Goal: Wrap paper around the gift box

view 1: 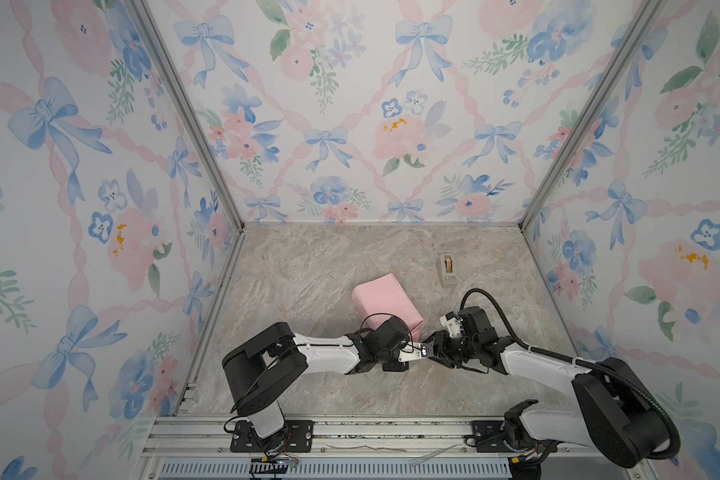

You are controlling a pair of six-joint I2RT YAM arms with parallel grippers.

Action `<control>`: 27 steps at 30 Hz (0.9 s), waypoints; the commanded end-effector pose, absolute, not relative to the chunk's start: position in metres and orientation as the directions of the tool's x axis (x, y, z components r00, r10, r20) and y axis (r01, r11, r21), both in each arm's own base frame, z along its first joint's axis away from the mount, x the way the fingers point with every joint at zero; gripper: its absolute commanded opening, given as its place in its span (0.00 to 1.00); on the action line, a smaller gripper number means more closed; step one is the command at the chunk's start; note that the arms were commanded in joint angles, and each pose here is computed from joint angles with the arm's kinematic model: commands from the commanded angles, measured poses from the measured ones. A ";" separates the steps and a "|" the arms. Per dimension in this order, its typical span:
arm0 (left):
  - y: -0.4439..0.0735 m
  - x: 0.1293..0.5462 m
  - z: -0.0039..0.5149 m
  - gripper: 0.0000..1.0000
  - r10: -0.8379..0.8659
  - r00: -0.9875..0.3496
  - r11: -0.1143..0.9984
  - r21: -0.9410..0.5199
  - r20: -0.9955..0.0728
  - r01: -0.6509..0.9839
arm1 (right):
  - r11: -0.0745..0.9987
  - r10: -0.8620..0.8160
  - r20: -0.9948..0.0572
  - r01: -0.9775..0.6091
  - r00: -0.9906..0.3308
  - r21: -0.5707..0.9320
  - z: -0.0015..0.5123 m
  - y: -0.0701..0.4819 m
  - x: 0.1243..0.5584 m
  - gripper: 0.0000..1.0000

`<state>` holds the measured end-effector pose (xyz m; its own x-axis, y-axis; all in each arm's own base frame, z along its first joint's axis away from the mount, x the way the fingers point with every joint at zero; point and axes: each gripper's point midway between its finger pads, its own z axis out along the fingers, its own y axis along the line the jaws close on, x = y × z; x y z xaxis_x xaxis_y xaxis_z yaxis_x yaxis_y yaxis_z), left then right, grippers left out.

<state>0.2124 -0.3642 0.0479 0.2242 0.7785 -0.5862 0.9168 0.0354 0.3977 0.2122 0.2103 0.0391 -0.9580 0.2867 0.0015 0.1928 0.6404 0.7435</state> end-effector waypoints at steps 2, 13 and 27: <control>-0.364 0.211 0.056 0.00 0.756 0.221 0.048 0.390 -0.617 0.920 | 0.590 0.298 0.012 0.194 -0.954 0.784 0.045 0.225 0.222 0.47; -0.364 0.212 0.057 0.00 0.754 0.225 0.051 0.396 -0.617 0.917 | 0.556 0.305 0.032 0.205 -0.952 0.805 0.043 0.239 0.231 0.31; -0.358 0.202 0.100 0.45 0.677 0.270 0.088 0.440 -0.684 0.894 | 0.523 0.328 0.028 0.206 -0.944 0.827 0.048 0.244 0.238 0.05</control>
